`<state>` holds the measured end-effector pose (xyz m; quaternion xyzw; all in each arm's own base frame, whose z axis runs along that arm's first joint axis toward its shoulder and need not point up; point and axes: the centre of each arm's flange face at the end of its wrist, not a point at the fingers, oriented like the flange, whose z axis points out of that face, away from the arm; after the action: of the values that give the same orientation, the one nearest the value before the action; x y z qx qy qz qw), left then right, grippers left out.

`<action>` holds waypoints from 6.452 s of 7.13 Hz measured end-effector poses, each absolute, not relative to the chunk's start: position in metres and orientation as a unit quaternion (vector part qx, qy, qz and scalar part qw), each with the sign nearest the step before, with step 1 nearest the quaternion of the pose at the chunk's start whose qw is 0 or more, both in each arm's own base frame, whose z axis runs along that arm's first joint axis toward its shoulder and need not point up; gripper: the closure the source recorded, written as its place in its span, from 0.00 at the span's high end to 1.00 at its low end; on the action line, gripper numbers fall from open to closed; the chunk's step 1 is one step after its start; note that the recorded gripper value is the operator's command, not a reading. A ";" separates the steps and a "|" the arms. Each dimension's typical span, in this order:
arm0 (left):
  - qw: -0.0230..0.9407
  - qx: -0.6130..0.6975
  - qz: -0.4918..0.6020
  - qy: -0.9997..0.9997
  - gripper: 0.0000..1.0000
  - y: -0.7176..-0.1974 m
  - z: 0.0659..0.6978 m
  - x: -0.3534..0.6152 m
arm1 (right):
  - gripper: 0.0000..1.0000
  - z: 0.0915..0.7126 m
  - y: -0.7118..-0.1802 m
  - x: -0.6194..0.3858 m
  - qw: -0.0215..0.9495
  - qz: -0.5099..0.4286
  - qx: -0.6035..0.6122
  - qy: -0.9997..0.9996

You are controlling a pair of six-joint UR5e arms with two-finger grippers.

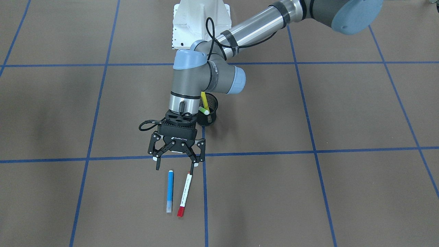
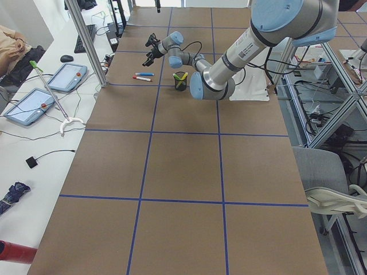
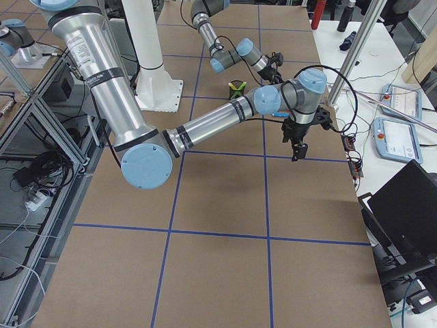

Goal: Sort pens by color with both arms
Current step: 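Retract the left arm while the right arm moves toward the pen cup, then lower the right gripper into the cup toward the highlighters, then close the right gripper on the green highlighter in the cup, then lift the green highlighter out and carry it toward the red-capped marker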

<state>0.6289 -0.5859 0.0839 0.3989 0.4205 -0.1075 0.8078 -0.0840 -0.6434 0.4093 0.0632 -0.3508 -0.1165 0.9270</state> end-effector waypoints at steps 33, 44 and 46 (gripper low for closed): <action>0.886 0.223 0.205 0.350 1.00 -0.670 0.240 0.141 | 0.48 0.111 -0.544 -0.605 0.944 -0.025 -0.115 -0.307; 0.887 0.218 0.205 0.350 1.00 -0.667 0.248 0.143 | 0.00 0.057 -0.548 -0.536 0.943 -0.005 -0.076 -0.324; 0.888 0.216 0.205 0.350 1.00 -0.666 0.251 0.144 | 0.00 0.021 -0.536 -0.489 0.942 0.007 -0.047 -0.331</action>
<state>0.1443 -0.6664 0.2515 0.2156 0.3502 0.2054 0.8881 -0.4892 -0.5362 0.0206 -0.0473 -0.3310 0.0070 0.9424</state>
